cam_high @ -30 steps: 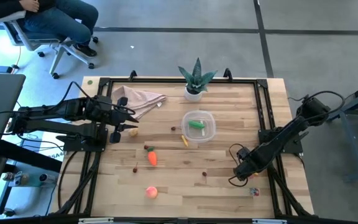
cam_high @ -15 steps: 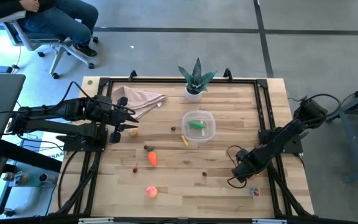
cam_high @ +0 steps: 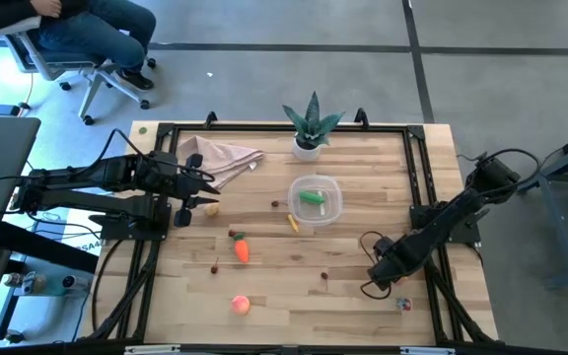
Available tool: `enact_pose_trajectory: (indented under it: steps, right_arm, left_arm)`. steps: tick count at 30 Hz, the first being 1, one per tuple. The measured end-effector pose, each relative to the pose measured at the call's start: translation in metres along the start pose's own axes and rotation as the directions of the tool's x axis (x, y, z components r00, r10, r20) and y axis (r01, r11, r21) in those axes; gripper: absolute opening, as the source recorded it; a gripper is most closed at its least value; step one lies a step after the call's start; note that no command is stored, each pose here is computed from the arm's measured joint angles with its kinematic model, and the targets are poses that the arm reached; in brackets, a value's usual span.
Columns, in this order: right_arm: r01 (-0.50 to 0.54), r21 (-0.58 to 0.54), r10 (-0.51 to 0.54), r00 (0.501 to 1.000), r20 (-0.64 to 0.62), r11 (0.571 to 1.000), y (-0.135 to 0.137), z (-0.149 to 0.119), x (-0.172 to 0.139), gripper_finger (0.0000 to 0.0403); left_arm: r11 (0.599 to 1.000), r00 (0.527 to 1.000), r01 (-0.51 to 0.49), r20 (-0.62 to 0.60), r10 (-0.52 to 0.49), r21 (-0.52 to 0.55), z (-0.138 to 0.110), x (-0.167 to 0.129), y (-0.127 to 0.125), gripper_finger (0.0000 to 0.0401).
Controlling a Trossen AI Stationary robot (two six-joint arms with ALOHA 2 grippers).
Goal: Pick and placing Produce into tupperware
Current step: Put the corn into the transparent bin
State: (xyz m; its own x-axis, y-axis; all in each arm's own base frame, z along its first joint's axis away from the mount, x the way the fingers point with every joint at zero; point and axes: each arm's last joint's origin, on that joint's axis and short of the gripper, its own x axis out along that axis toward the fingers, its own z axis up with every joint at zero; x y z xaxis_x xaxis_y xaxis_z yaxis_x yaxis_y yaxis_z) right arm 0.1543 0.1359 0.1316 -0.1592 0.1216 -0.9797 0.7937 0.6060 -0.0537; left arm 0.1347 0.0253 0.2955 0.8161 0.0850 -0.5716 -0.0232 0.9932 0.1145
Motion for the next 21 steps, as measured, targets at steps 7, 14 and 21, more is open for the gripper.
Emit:
enact_pose_trajectory:
  steps: [7,14,21]
  right_arm:
    - [0.005,0.003,-0.005,1.000,0.010,1.000,-0.0005,0.0003,0.0002,0.0075]
    - [0.011,0.011,-0.011,1.000,0.016,1.000,-0.0012,0.0006,0.0004,0.0075]
    - [0.008,0.028,-0.009,1.000,0.029,1.000,-0.0013,0.0008,0.0001,0.0075]
  left_arm:
    - [1.000,1.000,0.000,0.000,0.000,0.000,0.0000,0.0000,0.0000,0.0083]
    - [1.000,1.000,0.000,0.000,0.000,0.000,0.0000,-0.0001,0.0000,0.0083]
    - [1.000,1.000,0.000,0.000,0.000,0.000,0.0000,0.0000,0.0000,0.0083]
